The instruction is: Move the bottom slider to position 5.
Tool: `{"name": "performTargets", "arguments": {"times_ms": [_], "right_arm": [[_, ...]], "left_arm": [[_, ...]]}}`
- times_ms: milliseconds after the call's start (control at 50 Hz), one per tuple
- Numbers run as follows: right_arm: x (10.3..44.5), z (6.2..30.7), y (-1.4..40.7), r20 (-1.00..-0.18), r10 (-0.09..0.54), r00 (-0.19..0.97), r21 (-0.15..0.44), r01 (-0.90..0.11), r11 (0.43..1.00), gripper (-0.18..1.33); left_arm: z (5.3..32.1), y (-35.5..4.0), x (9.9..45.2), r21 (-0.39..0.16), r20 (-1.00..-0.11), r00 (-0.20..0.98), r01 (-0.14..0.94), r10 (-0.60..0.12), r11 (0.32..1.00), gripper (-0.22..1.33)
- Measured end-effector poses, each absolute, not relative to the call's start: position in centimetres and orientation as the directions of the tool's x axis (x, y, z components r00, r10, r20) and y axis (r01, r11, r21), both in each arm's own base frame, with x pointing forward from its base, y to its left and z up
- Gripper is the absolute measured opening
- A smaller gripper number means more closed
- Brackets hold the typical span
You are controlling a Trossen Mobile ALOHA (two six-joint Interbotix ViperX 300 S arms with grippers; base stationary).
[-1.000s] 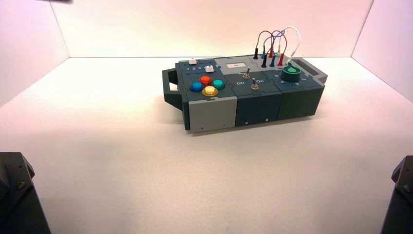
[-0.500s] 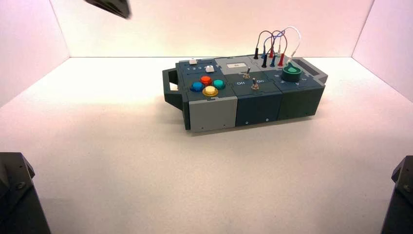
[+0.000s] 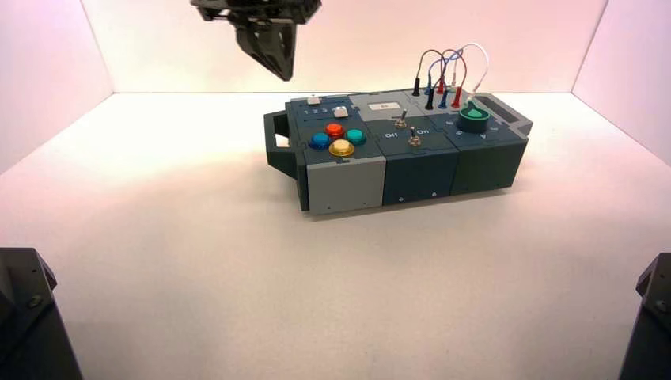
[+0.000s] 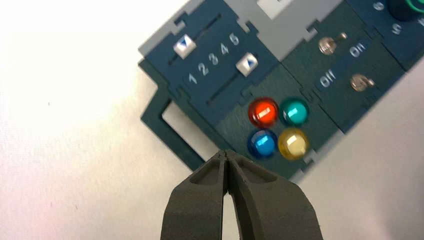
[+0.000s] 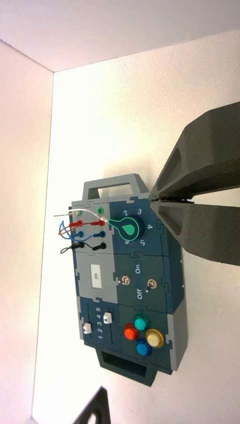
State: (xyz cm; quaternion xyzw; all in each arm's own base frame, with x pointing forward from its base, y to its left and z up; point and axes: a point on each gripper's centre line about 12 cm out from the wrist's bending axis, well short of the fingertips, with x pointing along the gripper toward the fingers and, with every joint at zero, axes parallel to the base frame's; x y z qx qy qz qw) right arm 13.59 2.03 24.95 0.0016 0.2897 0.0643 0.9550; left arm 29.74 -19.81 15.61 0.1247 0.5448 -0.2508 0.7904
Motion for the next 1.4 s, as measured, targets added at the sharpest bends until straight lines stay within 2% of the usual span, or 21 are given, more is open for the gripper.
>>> {"name": "performTargets", "arguments": {"times_ms": [340, 720, 1400], "right_arm": [[13.6, 24.9, 2.0, -0.553, 0.125, 0.824, 0.042, -0.122, 0.992, -0.14], [13.6, 24.9, 2.0, -0.554, 0.125, 0.823, 0.039, -0.124, 0.991, -0.14], [13.6, 24.9, 2.0, -0.554, 0.125, 0.823, 0.041, -0.123, 0.992, -0.14]], "left_arm": [[13.3, -22.0, 32.7, -0.069, -0.936, 0.253, 0.551, -0.245, 0.832, -0.16], [11.5, -24.2, 33.1, -0.07, -0.95, 0.207, 0.585, -0.232, 0.808, -0.16], [10.7, -25.7, 33.3, -0.069, -0.957, 0.183, 0.612, -0.226, 0.788, -0.16]]}}
